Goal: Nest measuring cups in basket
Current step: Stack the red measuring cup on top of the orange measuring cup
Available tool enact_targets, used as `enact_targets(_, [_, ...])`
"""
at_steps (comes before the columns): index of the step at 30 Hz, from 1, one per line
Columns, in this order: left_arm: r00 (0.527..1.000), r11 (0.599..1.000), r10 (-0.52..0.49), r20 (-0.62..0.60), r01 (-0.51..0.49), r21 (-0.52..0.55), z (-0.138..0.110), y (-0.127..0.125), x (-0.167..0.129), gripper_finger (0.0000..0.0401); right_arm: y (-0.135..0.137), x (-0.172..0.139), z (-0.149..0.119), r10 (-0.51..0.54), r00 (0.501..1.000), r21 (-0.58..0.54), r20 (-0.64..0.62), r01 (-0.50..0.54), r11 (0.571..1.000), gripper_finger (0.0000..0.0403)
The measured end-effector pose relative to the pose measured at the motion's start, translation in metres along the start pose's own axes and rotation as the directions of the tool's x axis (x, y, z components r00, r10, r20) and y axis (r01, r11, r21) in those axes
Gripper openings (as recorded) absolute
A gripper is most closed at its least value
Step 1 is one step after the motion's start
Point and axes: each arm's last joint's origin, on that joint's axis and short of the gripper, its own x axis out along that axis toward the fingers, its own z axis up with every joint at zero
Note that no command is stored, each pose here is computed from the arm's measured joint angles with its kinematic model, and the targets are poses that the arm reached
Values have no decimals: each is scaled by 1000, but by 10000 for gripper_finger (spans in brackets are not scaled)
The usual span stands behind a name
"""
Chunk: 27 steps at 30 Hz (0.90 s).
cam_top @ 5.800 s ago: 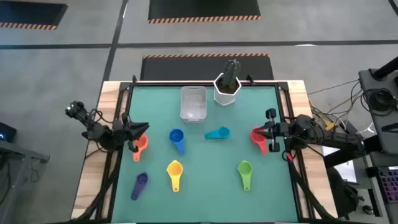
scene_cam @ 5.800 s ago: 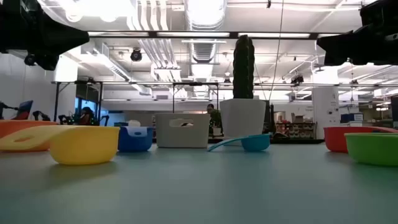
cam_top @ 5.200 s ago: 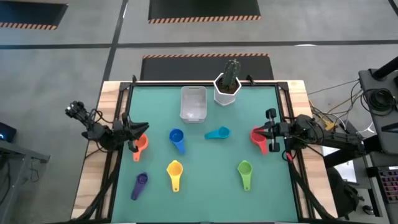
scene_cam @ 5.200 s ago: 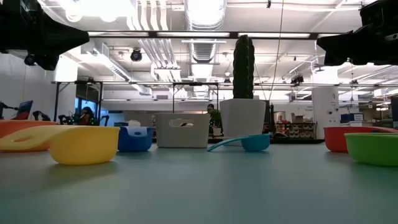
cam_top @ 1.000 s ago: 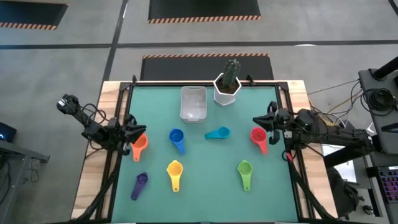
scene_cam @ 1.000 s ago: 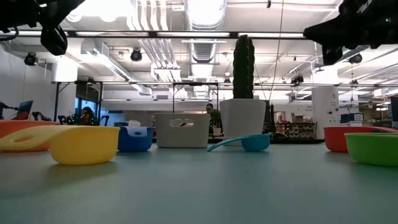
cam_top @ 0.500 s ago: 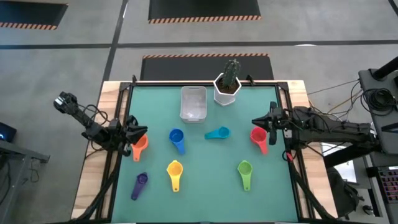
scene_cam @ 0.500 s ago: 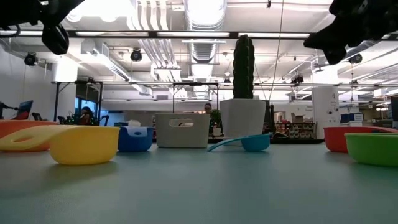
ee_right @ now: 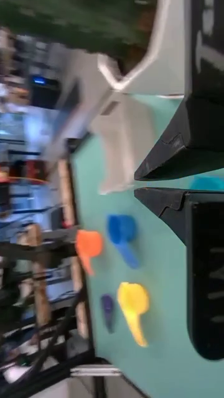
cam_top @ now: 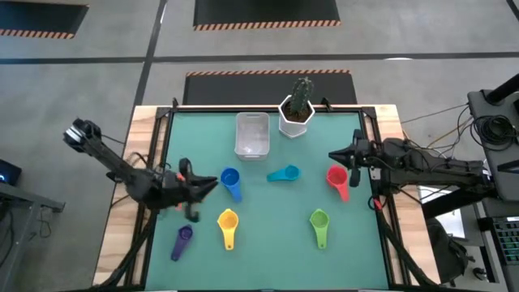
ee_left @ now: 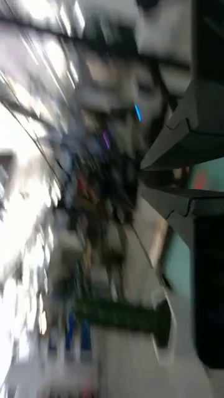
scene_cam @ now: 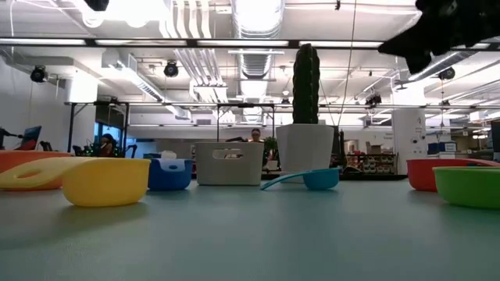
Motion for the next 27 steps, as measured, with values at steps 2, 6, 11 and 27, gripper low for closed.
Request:
enact_targets(2, [996,992,81,-34,-77,97,-3,-14,16,38,0,0,6,8,998,-36,66,-6,999,18])
enact_targets(6, [990,969,108,-95,-83,234,-8,-36,49,38,1,-3,18,15,982,-113,190,6,994,18])
enact_targets(11, [978,953,62,-201,2,303,-10,-47,90,38,2,-8,31,37,946,-158,322,15,987,18])
enact_targets(27, [945,955,-141,-295,208,211,-86,-8,206,38,9,-26,31,290,846,-287,447,-172,942,18])
